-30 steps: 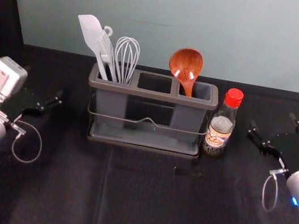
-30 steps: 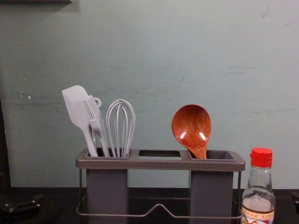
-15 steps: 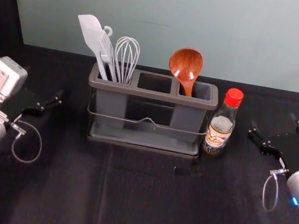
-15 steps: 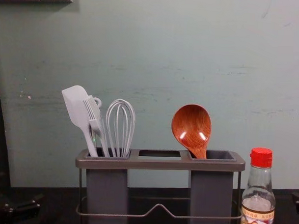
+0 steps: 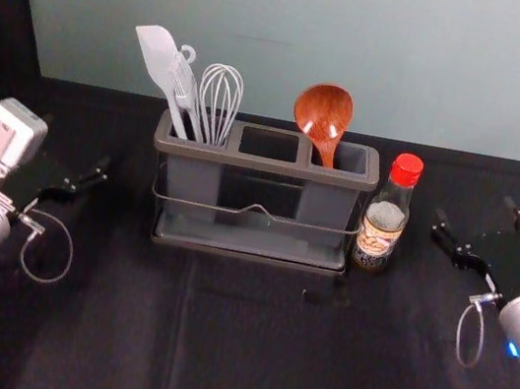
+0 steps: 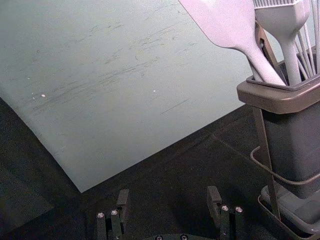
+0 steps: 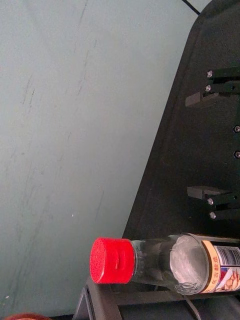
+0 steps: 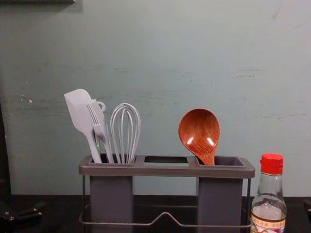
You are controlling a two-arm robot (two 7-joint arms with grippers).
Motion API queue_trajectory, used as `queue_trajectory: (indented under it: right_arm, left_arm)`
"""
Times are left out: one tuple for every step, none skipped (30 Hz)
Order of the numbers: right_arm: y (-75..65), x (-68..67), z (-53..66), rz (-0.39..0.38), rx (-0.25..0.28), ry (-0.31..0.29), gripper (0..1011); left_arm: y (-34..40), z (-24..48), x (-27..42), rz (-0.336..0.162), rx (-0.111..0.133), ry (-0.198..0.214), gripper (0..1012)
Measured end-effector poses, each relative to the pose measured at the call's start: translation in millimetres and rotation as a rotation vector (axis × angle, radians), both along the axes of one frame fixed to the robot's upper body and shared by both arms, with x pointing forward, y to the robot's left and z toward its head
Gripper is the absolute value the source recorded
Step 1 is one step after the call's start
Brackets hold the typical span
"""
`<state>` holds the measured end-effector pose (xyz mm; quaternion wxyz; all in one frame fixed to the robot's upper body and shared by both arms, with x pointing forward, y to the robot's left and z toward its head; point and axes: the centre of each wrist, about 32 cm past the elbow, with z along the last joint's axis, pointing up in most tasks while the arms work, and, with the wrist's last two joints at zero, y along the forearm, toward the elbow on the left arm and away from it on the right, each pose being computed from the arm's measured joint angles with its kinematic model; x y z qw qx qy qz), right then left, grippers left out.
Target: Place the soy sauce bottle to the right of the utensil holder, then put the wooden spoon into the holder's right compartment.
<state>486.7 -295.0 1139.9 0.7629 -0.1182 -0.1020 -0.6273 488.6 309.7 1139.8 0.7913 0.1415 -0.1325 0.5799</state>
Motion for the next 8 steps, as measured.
queue_trajectory:
  right_arm:
    - [0.0,0.0,0.0,0.0,0.0,0.0,1002]
    - [0.0,0.0,0.0,0.0,0.0,0.0,1002]
    - [0.0,0.0,0.0,0.0,0.0,0.0,1002]
    - [0.0,0.0,0.0,0.0,0.0,0.0,1002]
    - [0.0,0.0,0.0,0.0,0.0,0.0,1002]
    - [0.0,0.0,0.0,0.001,0.0,0.0,1002]
    - [0.0,0.0,0.0,0.001,0.0,0.0,1002]
    - [0.0,0.0,0.0,0.001,0.0,0.0,1002]
  left_arm:
    - [0.0,0.0,0.0,0.0,0.0,0.0,1000]
    - [0.0,0.0,0.0,0.0,0.0,0.0,1000]
    - [0.0,0.0,0.0,0.0,0.0,0.0,1000]
    - [0.0,0.0,0.0,0.0,0.0,0.0,1000]
    - [0.0,0.0,0.0,0.0,0.0,0.0,1000]
    - [0.0,0.0,0.0,0.0,0.0,0.0,1000]
    - [0.0,0.0,0.0,0.0,0.0,0.0,1000]
    - [0.0,0.0,0.0,0.0,0.0,0.0,1000]
